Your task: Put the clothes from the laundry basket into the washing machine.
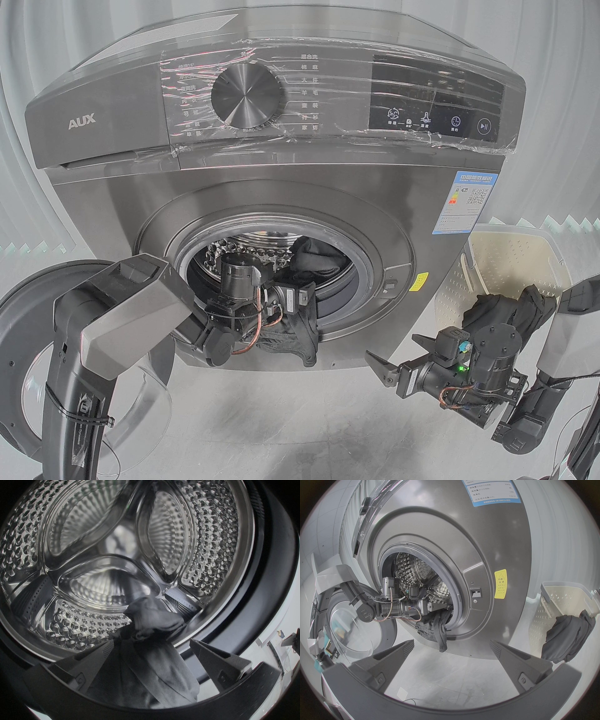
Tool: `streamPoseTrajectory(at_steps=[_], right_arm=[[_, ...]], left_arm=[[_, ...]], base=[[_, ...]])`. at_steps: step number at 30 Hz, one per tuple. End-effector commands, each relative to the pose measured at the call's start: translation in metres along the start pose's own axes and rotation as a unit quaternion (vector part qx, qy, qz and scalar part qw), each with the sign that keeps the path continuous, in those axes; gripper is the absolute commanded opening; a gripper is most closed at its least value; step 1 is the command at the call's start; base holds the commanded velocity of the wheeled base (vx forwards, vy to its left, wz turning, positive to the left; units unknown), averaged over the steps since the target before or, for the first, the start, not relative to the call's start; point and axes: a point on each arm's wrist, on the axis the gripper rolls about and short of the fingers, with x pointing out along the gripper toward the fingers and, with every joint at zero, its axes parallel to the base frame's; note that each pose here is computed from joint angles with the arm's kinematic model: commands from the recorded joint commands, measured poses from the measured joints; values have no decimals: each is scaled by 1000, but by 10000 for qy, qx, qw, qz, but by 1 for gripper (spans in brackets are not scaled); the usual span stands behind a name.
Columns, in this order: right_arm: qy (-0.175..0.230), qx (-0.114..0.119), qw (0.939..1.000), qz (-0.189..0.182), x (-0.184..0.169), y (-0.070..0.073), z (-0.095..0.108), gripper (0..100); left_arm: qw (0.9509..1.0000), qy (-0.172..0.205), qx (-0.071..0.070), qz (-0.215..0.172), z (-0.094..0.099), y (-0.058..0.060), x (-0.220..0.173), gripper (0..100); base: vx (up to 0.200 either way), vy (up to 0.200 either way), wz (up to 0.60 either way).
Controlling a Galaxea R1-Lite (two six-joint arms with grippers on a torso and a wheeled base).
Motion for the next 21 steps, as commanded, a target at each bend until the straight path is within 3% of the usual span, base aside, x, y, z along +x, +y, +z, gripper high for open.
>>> streamPoseTrajectory(at_steps=[1,5,17,18,21], right_arm=[[10,-5,10000,5,0,0,-1,100],[27,-10,10000,9,1,1,-2,100],[63,8,10000,39,1,2,-3,100],[63,8,10000,39,1,2,-3,100],[63,8,10000,39,1,2,-3,100]], left_arm=[[9996,249,116,-11,-13,-1,-6,100],[9987,421,289,32,-22,2,-8,100],[9967,726,353,58,-44,6,-5,100],[9965,749,366,66,-47,7,-3,0],[9965,748,374,74,-48,7,-3,0]], base=[[0,0,0],[0,0,0],[0,0,0],[0,0,0],[0,0,0]])
